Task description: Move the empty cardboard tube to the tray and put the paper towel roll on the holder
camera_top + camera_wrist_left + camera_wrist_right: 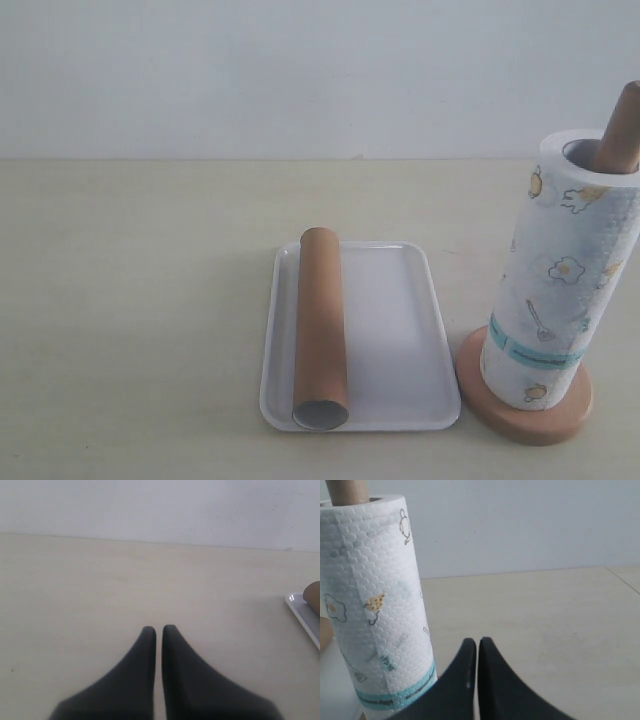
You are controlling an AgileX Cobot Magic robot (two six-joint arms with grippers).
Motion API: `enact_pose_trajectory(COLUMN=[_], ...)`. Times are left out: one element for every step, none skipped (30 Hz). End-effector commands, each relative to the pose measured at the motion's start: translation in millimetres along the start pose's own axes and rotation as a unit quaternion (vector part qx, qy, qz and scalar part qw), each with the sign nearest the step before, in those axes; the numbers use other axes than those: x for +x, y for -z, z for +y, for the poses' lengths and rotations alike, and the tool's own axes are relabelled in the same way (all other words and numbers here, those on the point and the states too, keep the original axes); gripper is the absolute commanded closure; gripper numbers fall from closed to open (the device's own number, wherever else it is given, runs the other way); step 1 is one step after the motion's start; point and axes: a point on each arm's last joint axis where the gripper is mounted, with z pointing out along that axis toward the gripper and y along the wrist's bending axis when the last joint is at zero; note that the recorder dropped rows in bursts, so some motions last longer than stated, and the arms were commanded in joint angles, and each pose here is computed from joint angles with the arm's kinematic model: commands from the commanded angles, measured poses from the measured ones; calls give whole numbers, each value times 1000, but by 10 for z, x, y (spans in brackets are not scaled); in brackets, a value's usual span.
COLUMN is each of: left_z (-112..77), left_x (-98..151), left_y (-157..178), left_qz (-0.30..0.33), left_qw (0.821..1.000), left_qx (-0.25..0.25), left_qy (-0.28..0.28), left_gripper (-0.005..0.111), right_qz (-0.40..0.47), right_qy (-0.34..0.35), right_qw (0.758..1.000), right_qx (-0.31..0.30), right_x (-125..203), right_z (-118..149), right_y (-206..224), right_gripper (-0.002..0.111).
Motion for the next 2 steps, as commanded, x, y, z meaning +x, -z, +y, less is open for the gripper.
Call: enact_pose_trajectory(left_z=[-4, -4], left_x=[12, 12], left_y=[-3, -3], left_qz=[2, 2], left_qw=[1000, 1000], left_qx=[3, 3], left_qy=[8, 8], left_gripper=[103, 103], right_qz=[-6, -6], right_qy=[3, 3], right_qw=[1000, 1000], right_qx=[-1, -1], right_x=[-10, -10], right_z=[1, 1], right_y=[4, 4], right_gripper=[107, 107])
